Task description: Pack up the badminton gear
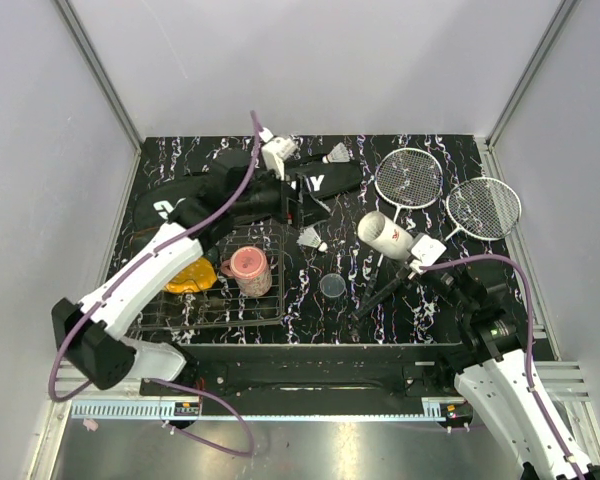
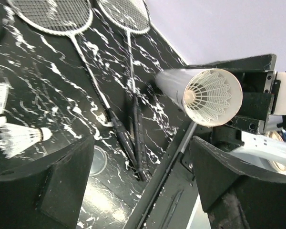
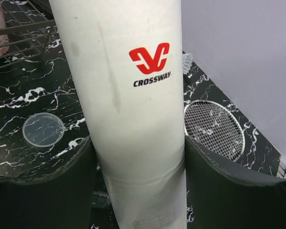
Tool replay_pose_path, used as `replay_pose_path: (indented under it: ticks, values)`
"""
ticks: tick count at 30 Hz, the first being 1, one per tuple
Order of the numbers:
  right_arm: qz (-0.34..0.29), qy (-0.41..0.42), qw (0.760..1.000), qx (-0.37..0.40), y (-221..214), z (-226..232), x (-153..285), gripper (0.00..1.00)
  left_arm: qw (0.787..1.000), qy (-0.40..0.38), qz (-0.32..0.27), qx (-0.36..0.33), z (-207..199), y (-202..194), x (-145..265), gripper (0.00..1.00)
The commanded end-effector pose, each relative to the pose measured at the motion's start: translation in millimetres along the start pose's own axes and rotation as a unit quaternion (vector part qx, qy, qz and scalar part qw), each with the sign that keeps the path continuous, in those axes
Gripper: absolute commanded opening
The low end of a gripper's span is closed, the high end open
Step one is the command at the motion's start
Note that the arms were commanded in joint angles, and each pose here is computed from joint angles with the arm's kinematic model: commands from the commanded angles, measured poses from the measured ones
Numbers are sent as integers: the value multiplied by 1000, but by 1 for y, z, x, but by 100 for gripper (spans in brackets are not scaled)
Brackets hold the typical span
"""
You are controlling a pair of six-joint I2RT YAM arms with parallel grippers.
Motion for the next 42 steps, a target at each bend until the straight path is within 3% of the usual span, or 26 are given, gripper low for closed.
replay_pose_path:
  ticks: [1, 9, 15, 21, 32, 35, 36, 40, 42]
  values:
    - [-11, -60, 998, 11, 11, -18, 0, 21, 995, 73, -71, 4, 20, 6, 11, 82]
    - [-13, -75, 997, 2, 13, -20, 3, 21, 972, 227, 25, 48, 115, -16, -61, 81]
    - [-19, -69, 997, 3, 14, -19, 3, 21, 946, 319, 40, 26, 166, -9, -92, 80]
    - [-23, -68, 997, 4, 13, -18, 3, 21, 940, 331, 73, 44, 192, -21, -108, 71]
    - [-25, -68, 997, 3, 13, -18, 1, 21, 949, 284, 111, 79, 201, -39, -129, 43]
    - [-25, -70, 997, 4, 13, -19, 2, 21, 951, 273, 115, 85, 198, -39, -131, 29]
    - [-24, -70, 997, 3, 13, -18, 2, 21, 952, 272, 112, 84, 196, -38, -129, 15]
    - [-16, -73, 997, -1, 11, -19, 1, 21, 965, 244, 74, 65, 163, -10, -112, 0]
    - [-12, -72, 997, -2, 10, -19, 0, 21, 976, 207, 39, 52, 128, 13, -93, 0]
Point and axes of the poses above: each gripper's point midway between its finger pads, its own x axis back along the fingers, its own z axis along the line the jaws close on, y = z × x, the point moved 8 cm from there along x, back along the fingers, and after that the axes turned 11 degrees about x, right-handed, at the moved point
